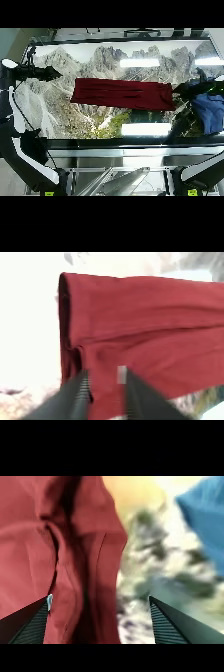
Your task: Fold the shirts.
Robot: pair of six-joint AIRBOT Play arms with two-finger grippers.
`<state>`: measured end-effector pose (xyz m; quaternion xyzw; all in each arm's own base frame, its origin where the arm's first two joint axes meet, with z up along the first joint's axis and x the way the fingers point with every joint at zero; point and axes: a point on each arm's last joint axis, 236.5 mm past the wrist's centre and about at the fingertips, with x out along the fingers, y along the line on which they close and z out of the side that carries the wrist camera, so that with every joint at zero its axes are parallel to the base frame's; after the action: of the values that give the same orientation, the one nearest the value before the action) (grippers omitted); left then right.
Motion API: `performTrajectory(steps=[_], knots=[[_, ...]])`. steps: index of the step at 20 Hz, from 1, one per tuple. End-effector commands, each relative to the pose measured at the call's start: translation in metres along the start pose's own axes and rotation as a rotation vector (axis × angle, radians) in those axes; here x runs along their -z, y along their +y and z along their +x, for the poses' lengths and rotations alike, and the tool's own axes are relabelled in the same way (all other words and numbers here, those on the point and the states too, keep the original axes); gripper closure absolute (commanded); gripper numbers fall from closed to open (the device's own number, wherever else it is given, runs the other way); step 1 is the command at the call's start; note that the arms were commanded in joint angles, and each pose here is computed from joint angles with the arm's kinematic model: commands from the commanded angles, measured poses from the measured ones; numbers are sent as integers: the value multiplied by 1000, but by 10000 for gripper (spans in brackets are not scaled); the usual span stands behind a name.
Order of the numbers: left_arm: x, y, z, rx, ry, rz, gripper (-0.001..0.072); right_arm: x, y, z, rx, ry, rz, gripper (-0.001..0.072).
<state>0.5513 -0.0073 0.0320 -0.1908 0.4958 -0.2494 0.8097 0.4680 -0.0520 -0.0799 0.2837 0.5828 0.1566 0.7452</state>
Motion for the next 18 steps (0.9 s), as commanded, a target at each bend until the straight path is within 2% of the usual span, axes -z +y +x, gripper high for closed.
performTrajectory(steps=[1,6,7,8,9,11,14,18], knots=[[4,-20,6,23,29,44,694,19,4,26,-22,83,25,13],[2,-58,36,46,39,110,694,16,26,60,-79,87,26,18],[2,-69,44,53,44,127,694,13,32,62,-93,75,29,210],[4,-81,54,62,50,147,694,11,35,62,-99,70,27,596],[7,-95,67,74,64,166,694,9,37,60,-100,65,22,648],[25,-118,101,107,123,195,694,6,44,51,-104,56,5,694],[67,-157,173,151,229,236,695,-1,67,25,-113,27,-50,694],[104,-209,263,145,214,250,695,-13,125,-32,-178,-38,-161,694]])
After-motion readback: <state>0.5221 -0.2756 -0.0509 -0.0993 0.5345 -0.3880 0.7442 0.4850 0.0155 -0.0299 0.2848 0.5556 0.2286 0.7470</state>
